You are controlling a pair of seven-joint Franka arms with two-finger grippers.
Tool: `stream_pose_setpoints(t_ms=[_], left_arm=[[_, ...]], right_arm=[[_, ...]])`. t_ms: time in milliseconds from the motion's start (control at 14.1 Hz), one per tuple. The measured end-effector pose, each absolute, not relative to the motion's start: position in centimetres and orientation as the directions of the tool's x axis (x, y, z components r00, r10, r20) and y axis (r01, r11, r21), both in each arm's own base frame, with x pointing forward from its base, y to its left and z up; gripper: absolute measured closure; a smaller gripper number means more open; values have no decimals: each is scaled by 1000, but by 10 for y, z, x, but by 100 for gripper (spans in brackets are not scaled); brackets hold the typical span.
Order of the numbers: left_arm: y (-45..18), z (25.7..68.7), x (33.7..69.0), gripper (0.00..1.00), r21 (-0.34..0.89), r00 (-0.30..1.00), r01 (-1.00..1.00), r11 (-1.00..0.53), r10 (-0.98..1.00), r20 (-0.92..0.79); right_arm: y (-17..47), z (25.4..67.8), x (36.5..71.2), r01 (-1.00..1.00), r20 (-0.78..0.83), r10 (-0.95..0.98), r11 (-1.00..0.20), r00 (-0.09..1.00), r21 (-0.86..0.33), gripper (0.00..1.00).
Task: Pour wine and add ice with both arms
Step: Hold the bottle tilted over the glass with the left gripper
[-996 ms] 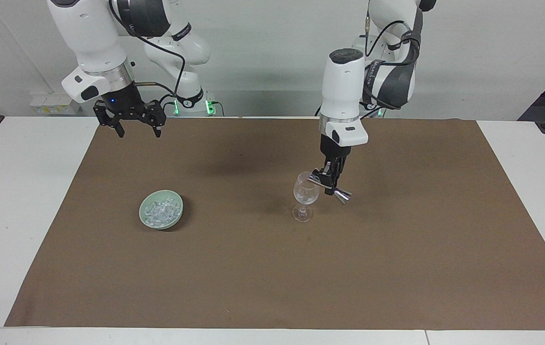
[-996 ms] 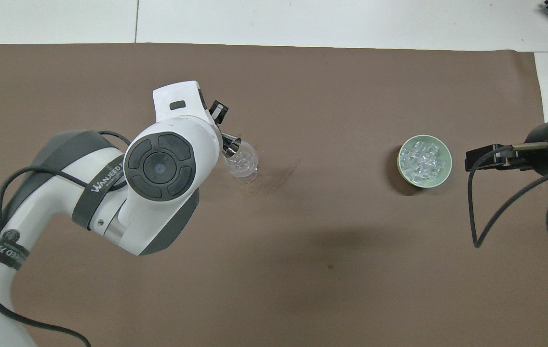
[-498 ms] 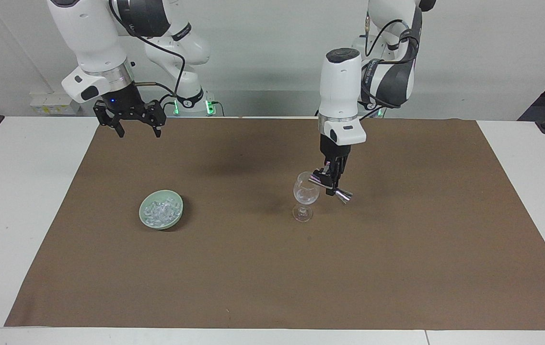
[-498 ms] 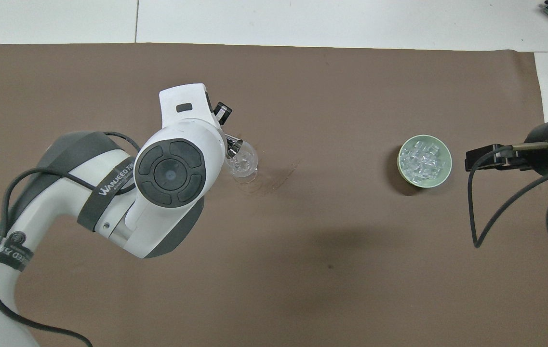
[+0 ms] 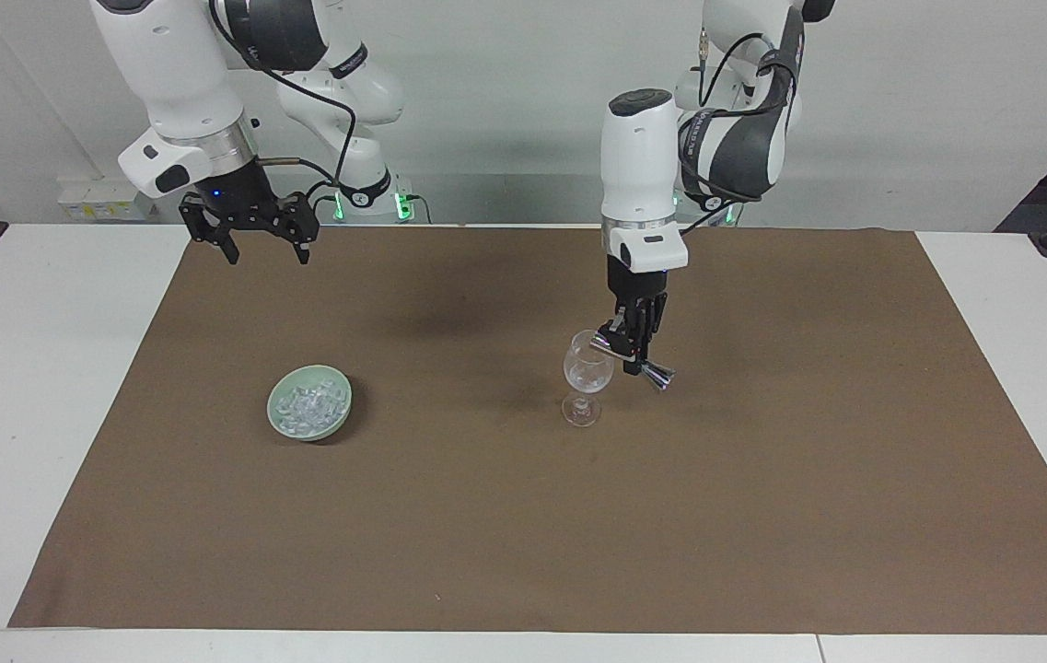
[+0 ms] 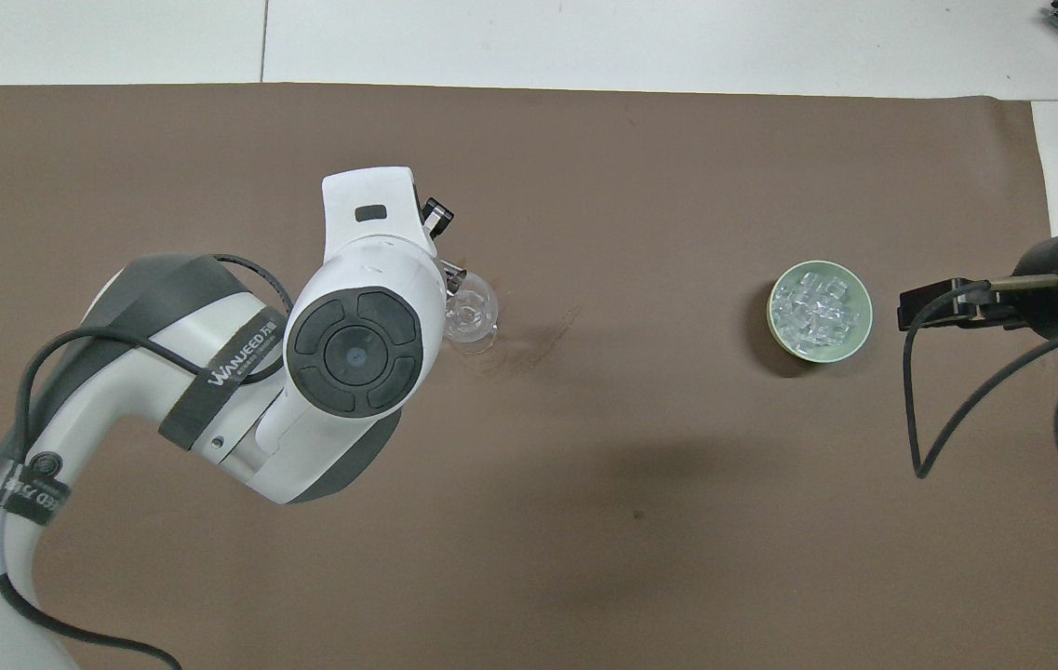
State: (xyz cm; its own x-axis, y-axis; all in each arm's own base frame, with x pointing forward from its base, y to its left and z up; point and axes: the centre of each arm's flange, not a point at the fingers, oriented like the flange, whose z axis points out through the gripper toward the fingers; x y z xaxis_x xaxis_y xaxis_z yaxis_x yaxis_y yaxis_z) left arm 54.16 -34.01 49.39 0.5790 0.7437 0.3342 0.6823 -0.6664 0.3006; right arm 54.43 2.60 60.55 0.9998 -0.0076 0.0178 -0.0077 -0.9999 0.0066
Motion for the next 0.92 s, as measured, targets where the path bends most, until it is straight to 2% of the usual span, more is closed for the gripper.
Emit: stream_pose_setpoints(t_ms=[925], left_arm=[[-344,496,540,79,291,591,647,-705,704,394]], right_arm=[[26,606,544,-8,18,-8,-1000,1000,7,0]])
